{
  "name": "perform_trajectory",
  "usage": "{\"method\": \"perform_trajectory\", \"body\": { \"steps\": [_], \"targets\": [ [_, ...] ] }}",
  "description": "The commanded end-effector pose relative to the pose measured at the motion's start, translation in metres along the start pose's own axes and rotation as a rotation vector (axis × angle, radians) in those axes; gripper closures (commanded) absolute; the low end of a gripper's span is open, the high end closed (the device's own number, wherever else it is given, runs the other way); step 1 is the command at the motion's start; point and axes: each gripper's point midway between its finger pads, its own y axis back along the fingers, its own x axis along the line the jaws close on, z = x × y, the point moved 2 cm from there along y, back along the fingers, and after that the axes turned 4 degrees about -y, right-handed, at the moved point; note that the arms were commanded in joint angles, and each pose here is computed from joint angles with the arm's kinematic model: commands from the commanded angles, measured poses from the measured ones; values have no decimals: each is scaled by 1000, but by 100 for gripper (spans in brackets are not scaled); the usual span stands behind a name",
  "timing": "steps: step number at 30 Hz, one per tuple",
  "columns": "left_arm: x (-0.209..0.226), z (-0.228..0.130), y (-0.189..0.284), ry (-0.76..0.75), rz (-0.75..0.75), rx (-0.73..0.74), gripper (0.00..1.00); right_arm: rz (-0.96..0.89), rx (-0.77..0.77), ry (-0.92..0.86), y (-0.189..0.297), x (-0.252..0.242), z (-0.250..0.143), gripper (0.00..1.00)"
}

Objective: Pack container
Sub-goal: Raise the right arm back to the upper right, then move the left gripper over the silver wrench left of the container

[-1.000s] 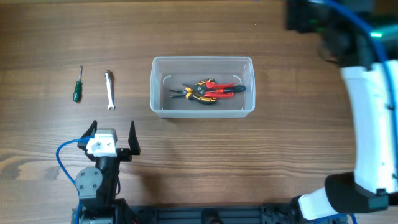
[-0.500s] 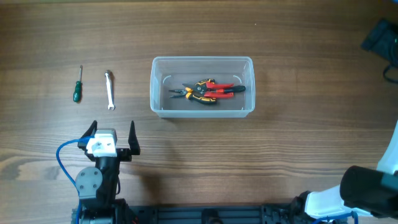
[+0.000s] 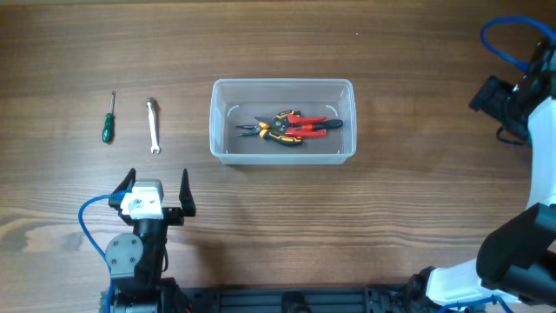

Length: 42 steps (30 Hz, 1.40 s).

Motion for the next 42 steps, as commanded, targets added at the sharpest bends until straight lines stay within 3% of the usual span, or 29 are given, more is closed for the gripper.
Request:
{"method": "perform_trajectory", "body": {
  "steps": [1, 24, 29, 33, 37, 42],
  "targets": [
    [0, -1, 0, 9, 5, -2, 0, 13, 11, -8, -6, 3, -5, 0],
    [0, -1, 0, 9, 4, -4, 0, 25, -25, -13, -6, 5, 3, 0],
    [-18, 6, 1, 6, -115, -36, 0, 25, -25, -13, -6, 5, 3, 0],
    [-13, 18, 5, 14, -90, -41, 0, 25, -25, -13, -6, 5, 3, 0],
    [3, 17, 9, 13, -1, 76, 1, 25, -25, -13, -6, 5, 3, 0],
    [8, 16, -4, 23, -29, 313, 1, 25, -25, -13, -6, 5, 3, 0]
  ]
}}
